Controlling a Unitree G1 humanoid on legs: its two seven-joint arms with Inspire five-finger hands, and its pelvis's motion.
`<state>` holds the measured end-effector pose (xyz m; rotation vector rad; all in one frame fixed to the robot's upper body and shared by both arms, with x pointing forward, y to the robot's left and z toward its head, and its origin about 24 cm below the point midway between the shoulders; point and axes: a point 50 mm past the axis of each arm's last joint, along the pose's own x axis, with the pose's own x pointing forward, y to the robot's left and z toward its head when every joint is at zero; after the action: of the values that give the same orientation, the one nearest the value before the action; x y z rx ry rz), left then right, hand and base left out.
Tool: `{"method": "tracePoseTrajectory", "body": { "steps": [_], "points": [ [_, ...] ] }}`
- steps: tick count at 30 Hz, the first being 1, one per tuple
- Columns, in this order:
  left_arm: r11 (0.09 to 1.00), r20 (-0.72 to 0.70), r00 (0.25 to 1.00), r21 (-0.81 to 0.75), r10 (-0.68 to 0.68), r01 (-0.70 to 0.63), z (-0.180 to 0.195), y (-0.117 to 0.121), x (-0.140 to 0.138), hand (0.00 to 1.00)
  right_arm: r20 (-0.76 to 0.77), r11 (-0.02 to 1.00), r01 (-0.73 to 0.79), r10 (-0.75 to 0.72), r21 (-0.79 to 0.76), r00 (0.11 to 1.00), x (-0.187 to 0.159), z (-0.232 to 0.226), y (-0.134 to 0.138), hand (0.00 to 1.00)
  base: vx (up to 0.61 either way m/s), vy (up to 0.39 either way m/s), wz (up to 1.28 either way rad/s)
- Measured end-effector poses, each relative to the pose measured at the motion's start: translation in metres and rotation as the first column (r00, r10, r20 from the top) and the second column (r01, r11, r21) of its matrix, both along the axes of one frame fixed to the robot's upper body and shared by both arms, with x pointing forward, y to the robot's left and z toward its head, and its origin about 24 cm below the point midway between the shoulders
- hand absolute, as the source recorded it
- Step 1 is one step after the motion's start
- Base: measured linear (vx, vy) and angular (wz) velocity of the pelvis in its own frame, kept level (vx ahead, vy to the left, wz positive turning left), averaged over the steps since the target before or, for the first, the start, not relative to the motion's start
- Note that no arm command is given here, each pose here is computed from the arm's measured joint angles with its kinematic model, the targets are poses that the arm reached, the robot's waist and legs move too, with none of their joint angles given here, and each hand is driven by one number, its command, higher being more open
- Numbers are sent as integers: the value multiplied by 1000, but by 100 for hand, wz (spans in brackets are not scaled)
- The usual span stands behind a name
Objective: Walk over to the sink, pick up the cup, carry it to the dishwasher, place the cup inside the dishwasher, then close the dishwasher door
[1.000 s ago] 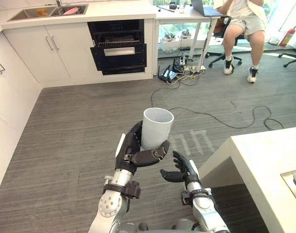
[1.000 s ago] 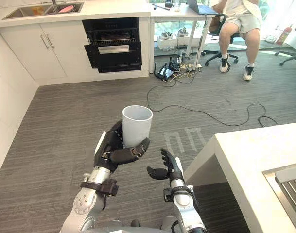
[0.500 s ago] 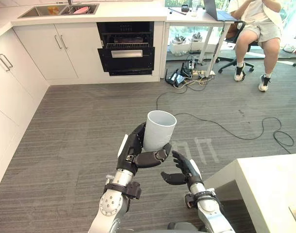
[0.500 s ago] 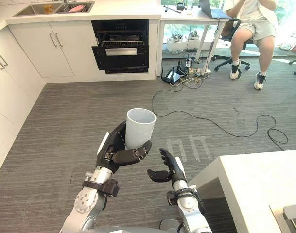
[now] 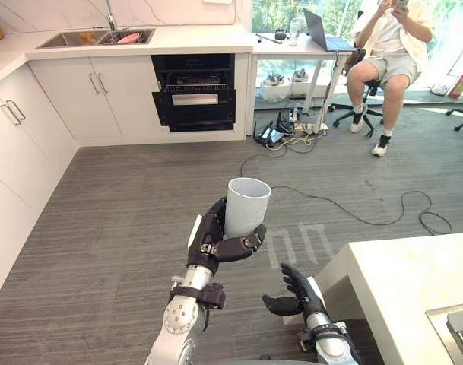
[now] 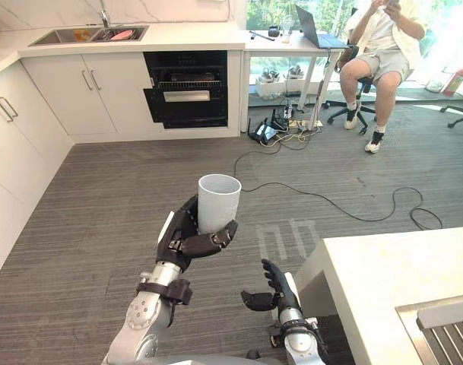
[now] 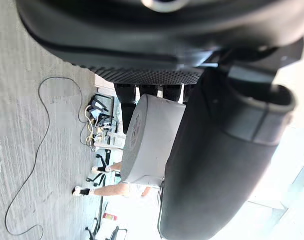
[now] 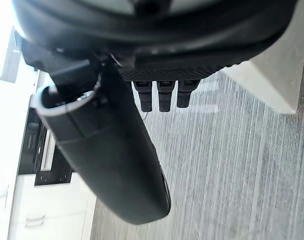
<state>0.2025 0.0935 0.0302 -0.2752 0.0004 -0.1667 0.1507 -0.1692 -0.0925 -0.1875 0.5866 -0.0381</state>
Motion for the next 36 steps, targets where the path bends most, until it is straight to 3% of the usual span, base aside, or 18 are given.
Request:
{"method": "tracePoseTrajectory", "body": {
  "steps": [5, 10, 27, 36],
  "points": [
    [999, -37, 999, -29, 40, -41, -4, 3, 2, 30, 55, 994, 110, -109, -19, 993, 17, 7, -14, 90, -7, -64, 53],
    [988, -43, 990, -71, 136, -139, -1, 16, 7, 30, 122, 992, 122, -118, -27, 986, 39, 19, -17, 90, -117, -9, 71],
    [993, 16, 994, -54, 104, -103, 11, 19, -1, 30, 158, 996, 87, -87, 9, 984, 57, 28, -2, 90, 184, 82, 50],
    [996, -27, 997, -50, 74, -76, 1, 12, -2, 30, 154, 996, 81, -75, -35, 985, 49, 28, -15, 90, 448, -155, 50]
  ]
}}
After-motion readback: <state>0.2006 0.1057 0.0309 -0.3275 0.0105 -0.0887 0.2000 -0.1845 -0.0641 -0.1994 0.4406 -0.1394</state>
